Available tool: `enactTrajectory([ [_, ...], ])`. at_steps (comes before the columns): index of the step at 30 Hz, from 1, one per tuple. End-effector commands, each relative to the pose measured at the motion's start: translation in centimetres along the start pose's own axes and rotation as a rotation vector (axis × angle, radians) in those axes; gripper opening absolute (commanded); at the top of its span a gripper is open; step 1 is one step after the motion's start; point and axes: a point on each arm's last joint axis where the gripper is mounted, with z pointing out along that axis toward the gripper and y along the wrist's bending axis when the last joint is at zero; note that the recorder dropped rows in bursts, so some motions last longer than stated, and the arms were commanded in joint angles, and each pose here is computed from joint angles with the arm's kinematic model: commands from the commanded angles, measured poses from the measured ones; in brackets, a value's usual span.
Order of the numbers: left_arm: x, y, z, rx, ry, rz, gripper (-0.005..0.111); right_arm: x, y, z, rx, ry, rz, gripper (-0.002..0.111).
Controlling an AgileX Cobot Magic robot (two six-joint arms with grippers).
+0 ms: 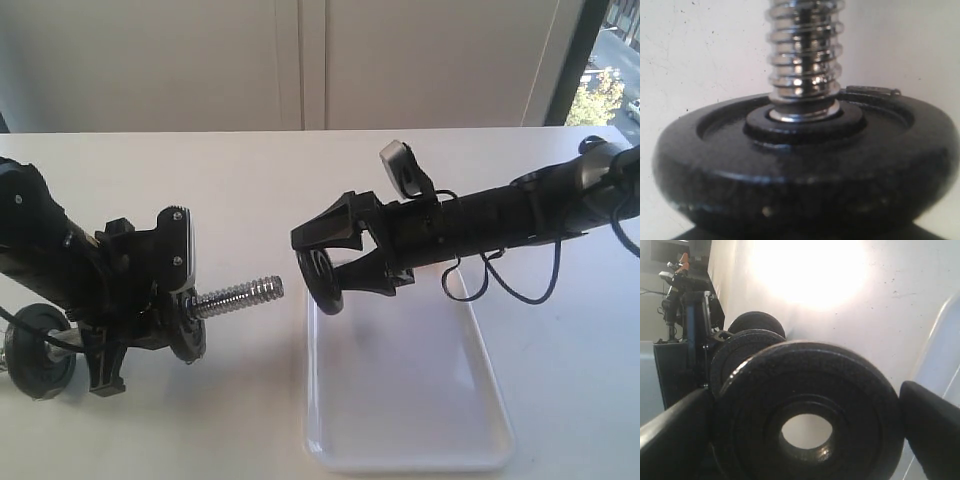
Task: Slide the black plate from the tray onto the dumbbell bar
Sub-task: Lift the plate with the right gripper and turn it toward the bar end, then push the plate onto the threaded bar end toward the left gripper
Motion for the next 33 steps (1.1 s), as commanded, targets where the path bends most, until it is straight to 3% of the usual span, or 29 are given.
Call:
enactTrajectory([
  [1,-1.0,0.5,-1.4,-0.060,-0.069,-0.059,0.000,-0.1,1.6,0.7,-0.093,-0.023,-0.009,0.000],
  [24,-1.0,0.6,-1.4,-0.062,-0.076,-0.071,0.000,0.3,2.7,2.4,-0.124,-0.008,-0.015,0.000],
  [33,-1.1,0.7,-0.8,-0.063,-0.087,-0.108,0.000,0.1,4.4,1.7,-0.129,-0.014,-0.065,0.000],
])
